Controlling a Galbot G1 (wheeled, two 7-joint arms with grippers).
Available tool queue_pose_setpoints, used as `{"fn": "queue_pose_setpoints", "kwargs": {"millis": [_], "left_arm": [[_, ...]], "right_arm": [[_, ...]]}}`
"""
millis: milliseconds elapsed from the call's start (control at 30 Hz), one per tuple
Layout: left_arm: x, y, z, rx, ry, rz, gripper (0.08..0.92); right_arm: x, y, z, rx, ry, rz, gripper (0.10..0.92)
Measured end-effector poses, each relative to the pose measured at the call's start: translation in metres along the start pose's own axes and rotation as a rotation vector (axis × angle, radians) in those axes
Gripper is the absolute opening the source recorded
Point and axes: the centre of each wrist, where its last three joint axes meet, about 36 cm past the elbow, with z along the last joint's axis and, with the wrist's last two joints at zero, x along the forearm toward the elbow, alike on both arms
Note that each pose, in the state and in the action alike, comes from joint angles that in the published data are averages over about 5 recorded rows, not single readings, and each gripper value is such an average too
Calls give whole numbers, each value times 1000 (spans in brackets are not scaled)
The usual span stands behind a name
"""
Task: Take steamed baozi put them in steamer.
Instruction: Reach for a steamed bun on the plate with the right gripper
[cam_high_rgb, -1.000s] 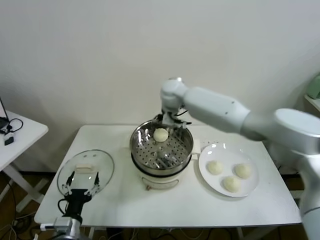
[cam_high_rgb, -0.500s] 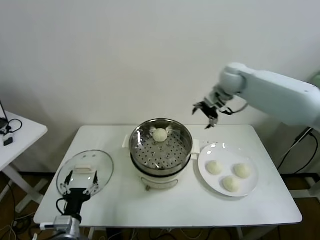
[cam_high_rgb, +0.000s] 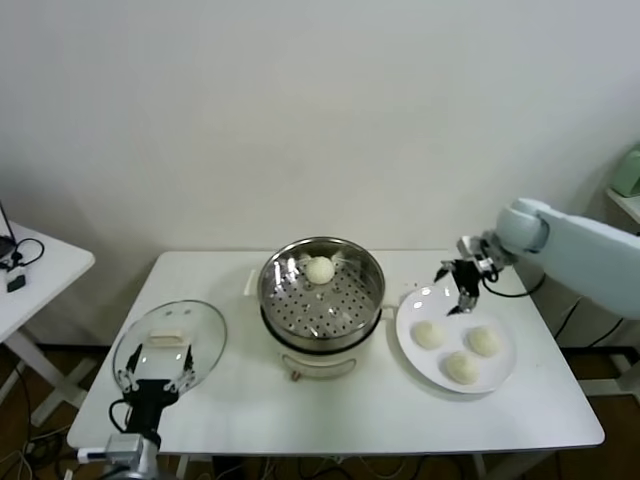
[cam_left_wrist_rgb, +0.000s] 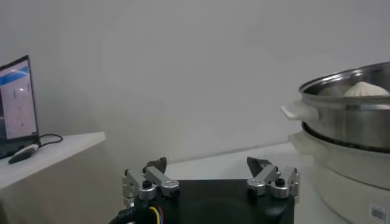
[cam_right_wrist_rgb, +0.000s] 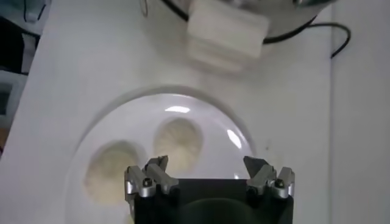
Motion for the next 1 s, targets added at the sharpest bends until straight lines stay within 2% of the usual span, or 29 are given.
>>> {"fn": "queue_pose_setpoints", "kwargs": {"millis": [400,1000], "left_arm": [[-1,-1,4,-3,8,-2,823],[-6,0,6,-8,13,-4,823]], "right_arm": [[-56,-2,-3,-53,10,-50,823],[-90,-5,-7,-67,36,-90,806]]}}
